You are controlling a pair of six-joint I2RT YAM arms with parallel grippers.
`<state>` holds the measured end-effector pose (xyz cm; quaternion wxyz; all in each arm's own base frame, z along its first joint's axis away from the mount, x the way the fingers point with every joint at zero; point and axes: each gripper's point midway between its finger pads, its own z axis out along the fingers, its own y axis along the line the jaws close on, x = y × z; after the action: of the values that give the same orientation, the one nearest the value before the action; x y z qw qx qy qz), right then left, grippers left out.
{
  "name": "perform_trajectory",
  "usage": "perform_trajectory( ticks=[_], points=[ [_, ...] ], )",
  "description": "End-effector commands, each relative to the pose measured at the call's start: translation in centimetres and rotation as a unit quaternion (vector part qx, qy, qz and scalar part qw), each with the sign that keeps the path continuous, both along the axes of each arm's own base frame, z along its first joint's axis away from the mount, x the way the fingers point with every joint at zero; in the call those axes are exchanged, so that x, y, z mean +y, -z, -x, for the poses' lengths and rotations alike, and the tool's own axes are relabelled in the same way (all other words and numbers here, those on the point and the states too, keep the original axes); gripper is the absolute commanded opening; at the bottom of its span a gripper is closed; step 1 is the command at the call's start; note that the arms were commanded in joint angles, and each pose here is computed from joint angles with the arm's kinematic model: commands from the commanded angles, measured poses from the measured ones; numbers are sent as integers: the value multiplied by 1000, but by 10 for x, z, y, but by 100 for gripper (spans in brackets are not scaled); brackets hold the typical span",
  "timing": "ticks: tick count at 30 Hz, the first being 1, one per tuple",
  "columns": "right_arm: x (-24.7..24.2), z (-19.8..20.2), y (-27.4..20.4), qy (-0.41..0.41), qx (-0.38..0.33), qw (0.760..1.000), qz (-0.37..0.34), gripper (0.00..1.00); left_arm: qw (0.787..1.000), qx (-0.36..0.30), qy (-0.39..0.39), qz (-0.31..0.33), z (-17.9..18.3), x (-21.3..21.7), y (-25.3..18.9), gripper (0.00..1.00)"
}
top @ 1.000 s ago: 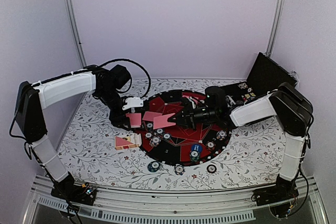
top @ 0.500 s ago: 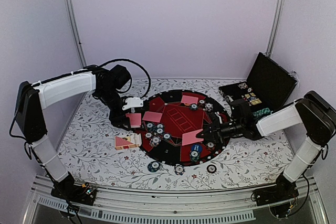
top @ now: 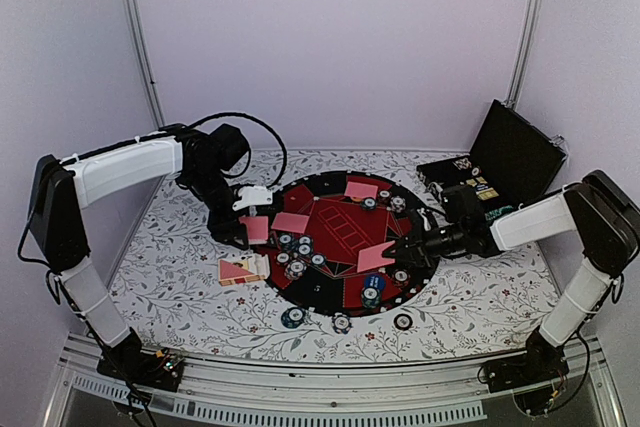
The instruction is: Distribute texas hold em gaming equipment
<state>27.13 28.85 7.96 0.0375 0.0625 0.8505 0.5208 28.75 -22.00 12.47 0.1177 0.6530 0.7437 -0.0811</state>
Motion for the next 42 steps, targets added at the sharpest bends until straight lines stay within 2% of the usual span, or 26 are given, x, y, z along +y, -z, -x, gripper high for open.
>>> perform_trajectory(
  ticks=[1,9,12,16,24,27,33,37,42],
  points=[
    [12,-8,9,-17,-9,999,27,4,1000,2,3,5,1,-4,-4,20],
    [4,-11,22,-12,-13,995,101,18,1000,1,4,5,2,-4,-7,19],
    [0,-8,18,-17,-13,993,116,30,1000,3,4,6,2,-4,-6,19],
    [-6,-9,10,-12,-21,990,142,40,1000,6,4,7,2,-6,-5,19],
    [-25,-20,-22,8,-64,978,197,50,1000,7,4,6,3,-5,-5,19],
    [-14,-25,-43,8,-84,983,160,58,1000,6,4,6,2,-6,-5,19],
    [54,-19,-97,-43,-118,992,-2,73,1000,0,1,9,0,-8,-7,19],
    [106,-8,-113,-93,-113,987,-63,76,1000,0,-1,8,-1,-8,-6,19],
    [160,3,-107,-138,-90,981,-97,77,1000,-3,-4,12,-2,-9,-8,19]
  ],
)
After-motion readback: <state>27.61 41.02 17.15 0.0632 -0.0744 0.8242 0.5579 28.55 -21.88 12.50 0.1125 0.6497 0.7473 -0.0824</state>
